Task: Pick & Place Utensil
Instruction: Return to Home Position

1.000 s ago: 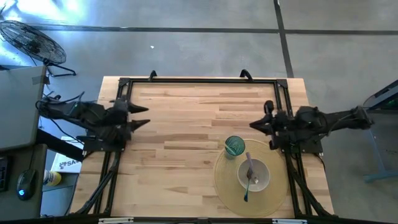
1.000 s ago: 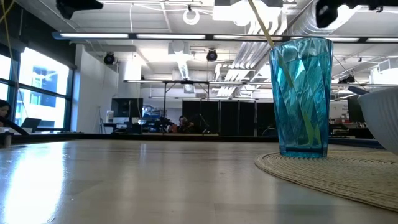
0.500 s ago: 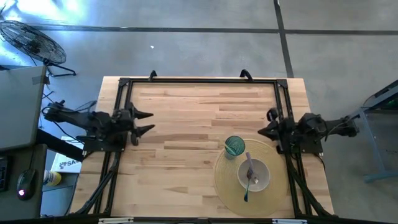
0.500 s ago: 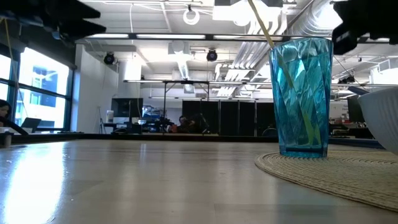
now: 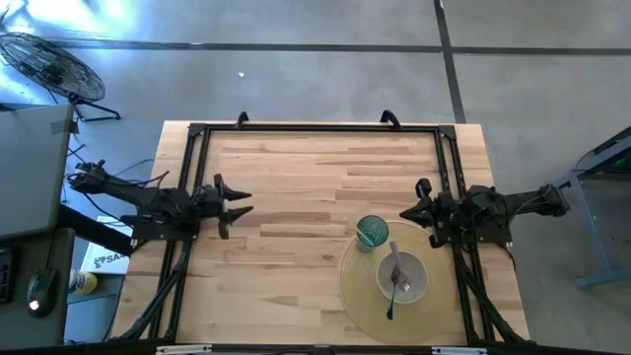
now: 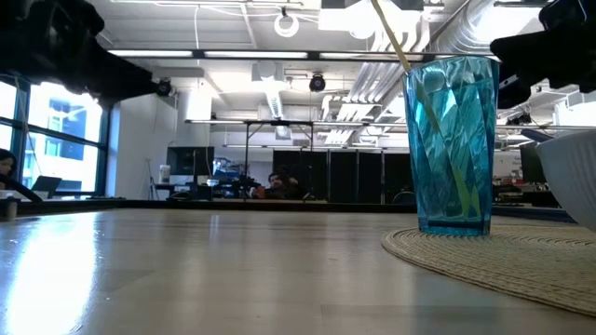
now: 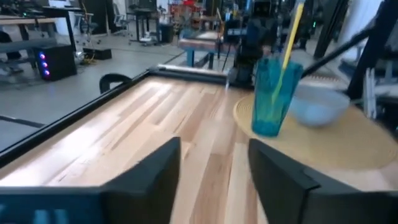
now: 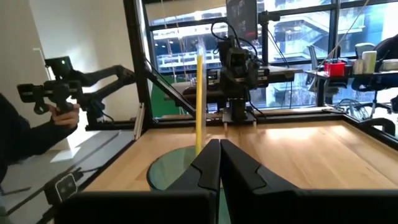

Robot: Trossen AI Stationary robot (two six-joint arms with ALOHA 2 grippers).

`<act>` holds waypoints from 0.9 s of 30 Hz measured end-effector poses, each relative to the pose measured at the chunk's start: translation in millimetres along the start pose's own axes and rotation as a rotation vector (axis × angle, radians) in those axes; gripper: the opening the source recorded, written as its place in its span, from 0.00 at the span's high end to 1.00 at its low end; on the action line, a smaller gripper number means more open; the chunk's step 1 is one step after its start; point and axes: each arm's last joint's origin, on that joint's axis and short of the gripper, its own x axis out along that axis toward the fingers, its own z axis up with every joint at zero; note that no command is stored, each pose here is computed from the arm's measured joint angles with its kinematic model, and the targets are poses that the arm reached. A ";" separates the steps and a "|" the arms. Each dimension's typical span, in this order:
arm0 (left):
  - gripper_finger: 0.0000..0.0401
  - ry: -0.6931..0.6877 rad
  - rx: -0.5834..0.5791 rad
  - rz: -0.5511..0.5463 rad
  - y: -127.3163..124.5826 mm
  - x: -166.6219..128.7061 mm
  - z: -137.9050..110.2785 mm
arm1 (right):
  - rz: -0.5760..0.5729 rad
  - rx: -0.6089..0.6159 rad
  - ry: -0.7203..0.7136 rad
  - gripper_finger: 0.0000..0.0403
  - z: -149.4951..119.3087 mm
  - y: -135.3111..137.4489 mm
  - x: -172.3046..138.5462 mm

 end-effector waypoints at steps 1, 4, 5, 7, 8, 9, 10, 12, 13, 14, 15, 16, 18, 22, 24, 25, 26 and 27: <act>0.57 0.013 0.017 0.001 0.1 0.0 -1.4 | -0.001 -0.005 0.003 0.99 -0.3 -0.1 0.0; 0.72 0.066 0.076 0.028 1.6 -0.3 -7.2 | -0.001 -0.018 0.006 0.99 -0.6 -0.1 0.0; 0.78 0.073 0.086 0.053 2.5 -0.5 -8.2 | -0.001 -0.018 0.006 0.98 -0.6 -0.1 0.0; 0.89 0.072 0.104 0.092 4.2 -1.5 -8.4 | -0.001 -0.016 0.006 0.98 -0.6 -0.1 0.0; 0.94 0.069 0.121 0.084 4.3 -1.8 -7.9 | -0.001 -0.015 0.006 0.98 -0.6 -0.1 0.0; 0.97 0.066 0.136 0.059 3.8 -2.4 -7.3 | -0.001 -0.015 0.006 0.98 -0.6 -0.1 0.0; 0.98 0.068 0.142 0.021 3.3 -3.4 -7.0 | -0.001 -0.018 0.006 0.98 -0.6 -0.1 0.0; 0.97 0.102 0.142 -0.094 2.2 -7.1 -8.7 | -0.001 -0.018 0.006 0.99 -0.6 -0.1 0.0; 0.96 0.127 0.137 -0.169 1.8 -10.0 -11.1 | -0.001 -0.018 0.006 0.99 -0.6 -0.1 0.0; 0.96 0.140 0.133 -0.238 1.5 -12.7 -13.4 | -0.001 -0.018 0.006 0.99 -0.6 -0.1 0.0; 0.97 0.121 0.122 -0.291 1.2 -14.8 -15.1 | -0.001 -0.018 0.006 0.99 -0.6 -0.1 0.0; 0.98 0.071 0.111 -0.332 1.0 -16.8 -13.8 | -0.001 -0.018 0.007 0.99 -0.7 -0.1 0.0; 0.99 -0.023 0.113 -0.405 -0.5 -18.1 -11.8 | -0.001 -0.018 0.007 0.99 -0.7 -0.1 0.0; 0.99 -0.025 0.092 -0.510 -4.4 -16.7 -16.1 | -0.002 -0.018 0.011 0.98 -1.0 -0.1 0.4; 1.00 -0.021 0.089 -0.538 -5.4 -16.5 -17.8 | -0.003 -0.018 0.017 0.98 -1.5 -0.2 0.6; 1.00 -0.014 0.091 -0.542 -5.5 -16.5 -18.4 | -0.003 -0.018 0.021 0.98 -1.9 -0.2 0.8; 0.99 -0.010 0.091 -0.547 -5.7 -16.5 -18.7 | -0.003 -0.019 0.028 0.98 -2.5 -0.3 0.9; 0.99 -0.003 0.090 -0.552 -6.0 -16.2 -19.1 | -0.004 -0.019 0.032 0.99 -3.0 -0.3 0.9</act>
